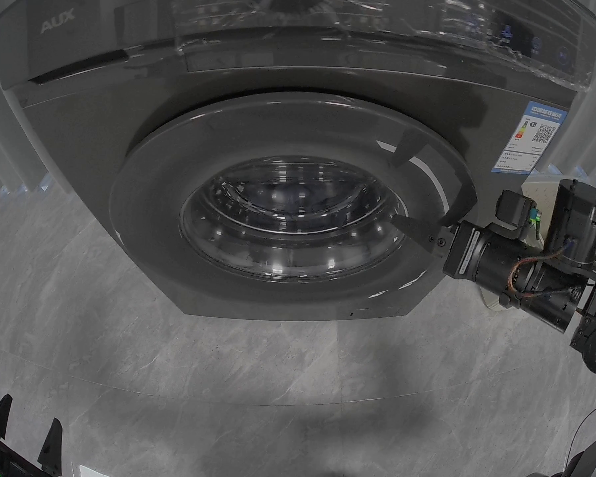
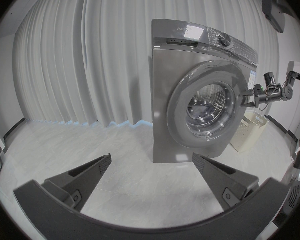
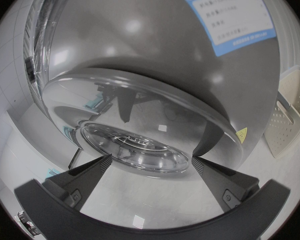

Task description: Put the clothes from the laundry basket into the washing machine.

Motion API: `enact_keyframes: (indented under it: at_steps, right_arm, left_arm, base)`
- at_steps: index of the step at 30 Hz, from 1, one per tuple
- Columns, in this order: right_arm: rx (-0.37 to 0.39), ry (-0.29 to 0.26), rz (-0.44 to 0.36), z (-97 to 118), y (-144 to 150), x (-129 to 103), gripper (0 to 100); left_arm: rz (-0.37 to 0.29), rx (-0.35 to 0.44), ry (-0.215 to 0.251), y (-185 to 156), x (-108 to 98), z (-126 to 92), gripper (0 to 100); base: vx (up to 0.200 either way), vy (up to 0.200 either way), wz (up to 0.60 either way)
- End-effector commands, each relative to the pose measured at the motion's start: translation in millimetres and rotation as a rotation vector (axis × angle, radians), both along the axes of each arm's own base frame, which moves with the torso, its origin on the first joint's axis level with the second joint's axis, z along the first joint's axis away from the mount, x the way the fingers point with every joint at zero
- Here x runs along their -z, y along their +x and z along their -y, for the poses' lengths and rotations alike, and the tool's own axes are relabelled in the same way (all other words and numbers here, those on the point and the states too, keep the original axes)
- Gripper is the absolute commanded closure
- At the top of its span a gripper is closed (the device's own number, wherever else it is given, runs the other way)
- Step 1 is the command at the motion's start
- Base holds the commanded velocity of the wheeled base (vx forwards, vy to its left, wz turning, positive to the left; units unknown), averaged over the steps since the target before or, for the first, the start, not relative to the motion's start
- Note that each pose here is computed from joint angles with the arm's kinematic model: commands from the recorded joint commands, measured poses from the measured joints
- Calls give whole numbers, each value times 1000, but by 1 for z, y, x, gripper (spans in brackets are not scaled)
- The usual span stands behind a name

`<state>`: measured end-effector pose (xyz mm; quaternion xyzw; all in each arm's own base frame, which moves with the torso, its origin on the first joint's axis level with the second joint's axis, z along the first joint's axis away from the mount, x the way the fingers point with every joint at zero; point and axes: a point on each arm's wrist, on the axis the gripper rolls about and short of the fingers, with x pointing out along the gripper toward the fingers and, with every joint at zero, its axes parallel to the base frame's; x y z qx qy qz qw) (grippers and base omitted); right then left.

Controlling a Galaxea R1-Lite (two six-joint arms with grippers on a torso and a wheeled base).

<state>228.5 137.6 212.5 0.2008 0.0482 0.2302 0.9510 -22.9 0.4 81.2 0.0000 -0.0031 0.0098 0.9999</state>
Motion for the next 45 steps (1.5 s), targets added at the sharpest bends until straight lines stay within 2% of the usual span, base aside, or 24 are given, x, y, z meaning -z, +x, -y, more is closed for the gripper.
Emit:
enact_keyframes:
  at_steps: [1, 3, 4, 6, 9, 11, 13, 16, 17, 19, 20, 21, 22, 24, 27, 29, 32, 34, 35, 36, 37, 39, 42, 45]
  right_arm:
    - [24, 10, 33, 3, -6, -2, 0]
    - [15, -1, 25, 4, -11, 2, 0]
    - [-45, -28, 13, 6, -37, 10, 0]
    - [-131, -68, -12, 12, -68, 24, 0]
    - [-226, -128, -51, 32, -101, 50, 0]
    - [-243, -165, -30, 48, -120, 60, 0]
    - [-233, -176, 4, 65, -136, 66, 0]
    - [-144, -198, 31, 90, -155, 75, 0]
    - [-130, -204, 31, 92, -156, 75, 0]
    - [31, -280, 72, 114, -173, 78, 0]
    - [51, -290, 82, 116, -175, 78, 0]
    - [138, -338, 129, 125, -190, 81, 0]
    - [185, -366, 141, 130, -199, 85, 0]
    - [244, -385, 152, 134, -218, 96, 0]
    - [290, -385, 170, 135, -235, 110, 0]
    - [317, -386, 133, 133, -248, 130, 0]
    - [328, -376, 168, 134, -250, 128, 0]
    - [393, -379, 157, 135, -250, 129, 0]
    - [397, -380, 155, 135, -250, 129, 0]
    - [475, -373, 129, 137, -250, 130, 0]
    - [512, -384, 95, 138, -250, 133, 0]
    - [523, -387, 53, 139, -251, 136, 0]
    - [526, -386, 61, 139, -250, 136, 0]
    - [504, -428, 73, 138, -250, 137, 0]
  left_arm:
    - [-2, 0, 0, 0, 5, 0, 0]
    - [-2, 0, 0, 0, 5, 0, 0]
    - [-2, 0, 0, 0, 5, 0, 0]
    - [-2, 0, 0, 0, 5, 0, 0]
    - [-3, 1, 3, 0, 5, 0, 0]
    - [-2, 3, 3, 0, 5, 0, 0]
    - [-2, 1, 3, 0, 5, 0, 0]
    - [-3, 1, 3, 0, 5, 0, 0]
    - [-2, 1, 2, 0, 5, 0, 0]
    - [-2, 0, 0, 0, 5, 0, 0]
    - [-2, 0, 0, 0, 5, 0, 0]
    - [-2, 0, -2, 0, 5, 0, 0]
    - [-1, -2, -5, 0, 5, 0, 0]
    - [-1, -2, -5, 0, 5, 0, 0]
    - [-1, 0, -5, 0, 5, 0, 0]
    - [-1, 0, -5, 0, 5, 0, 0]
    - [-1, 1, -5, 0, 5, 0, 0]
    - [-1, 0, -6, 0, 5, 0, 0]
    - [-1, 0, -6, 0, 5, 0, 0]
    - [-1, 0, -8, 0, 5, 0, 0]
    - [-1, 0, -11, 0, 5, 0, 0]
    - [-1, -2, -12, 0, 5, 0, 0]
    - [-1, -2, -14, 0, 5, 0, 0]
    - [-1, -2, -15, 0, 5, 0, 0]
  base:
    - [0, 0, 0]
    - [0, 0, 0]
    - [0, 0, 0]
    - [0, 0, 0]
    - [0, 0, 0]
    - [0, 0, 0]
    - [0, 0, 0]
    - [0, 0, 0]
    - [0, 0, 0]
    - [0, 0, 0]
    - [0, 0, 0]
    - [0, 0, 0]
    - [0, 0, 0]
    - [0, 0, 0]
    - [0, 0, 0]
    - [0, 0, 0]
    - [0, 0, 0]
    - [0, 0, 0]
    - [0, 0, 0]
    - [0, 0, 0]
    - [0, 0, 0]
    - [0, 0, 0]
    - [0, 0, 0]
    - [0, 0, 0]
